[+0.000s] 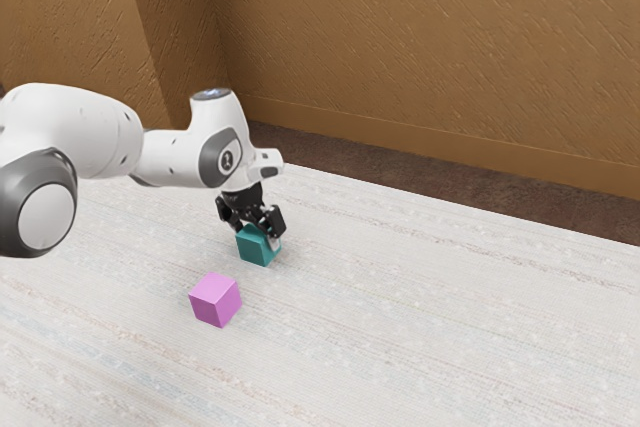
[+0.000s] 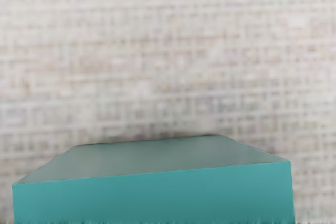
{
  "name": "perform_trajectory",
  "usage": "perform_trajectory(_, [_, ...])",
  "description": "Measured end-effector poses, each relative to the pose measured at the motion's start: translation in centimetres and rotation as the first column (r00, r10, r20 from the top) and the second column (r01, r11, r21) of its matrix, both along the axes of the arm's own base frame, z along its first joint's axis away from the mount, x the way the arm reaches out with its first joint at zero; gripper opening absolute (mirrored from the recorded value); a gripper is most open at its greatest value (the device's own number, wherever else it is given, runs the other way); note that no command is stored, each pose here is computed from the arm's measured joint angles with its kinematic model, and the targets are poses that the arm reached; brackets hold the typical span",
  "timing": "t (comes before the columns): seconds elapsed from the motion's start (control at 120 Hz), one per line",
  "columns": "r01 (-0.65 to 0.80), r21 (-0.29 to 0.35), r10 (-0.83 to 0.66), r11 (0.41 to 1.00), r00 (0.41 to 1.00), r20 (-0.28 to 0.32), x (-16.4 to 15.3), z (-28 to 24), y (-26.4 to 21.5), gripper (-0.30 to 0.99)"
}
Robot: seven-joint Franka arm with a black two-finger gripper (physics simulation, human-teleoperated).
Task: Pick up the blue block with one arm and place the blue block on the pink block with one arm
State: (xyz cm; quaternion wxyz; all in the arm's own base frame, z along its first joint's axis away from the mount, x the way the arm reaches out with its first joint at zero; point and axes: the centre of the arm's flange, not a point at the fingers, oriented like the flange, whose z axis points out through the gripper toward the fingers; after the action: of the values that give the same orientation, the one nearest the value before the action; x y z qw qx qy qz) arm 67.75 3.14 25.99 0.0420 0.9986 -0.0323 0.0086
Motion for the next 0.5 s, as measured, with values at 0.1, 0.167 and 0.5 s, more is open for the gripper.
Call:
perform_trajectory(0.1, [-0.004,-0.001,0.004,1.0,1.0,-0.005,-0.09,-0.25,-0.02,0.67])
perform_trajectory(0.167, [-0.007,-0.002,0.007,1.0,1.0,-0.007,-0.11,-0.38,-0.03,0.65])
perform_trajectory(0.5, [-0.02,-0.001,0.02,1.0,1.0,-0.008,-0.16,-0.43,0.26,0.4])
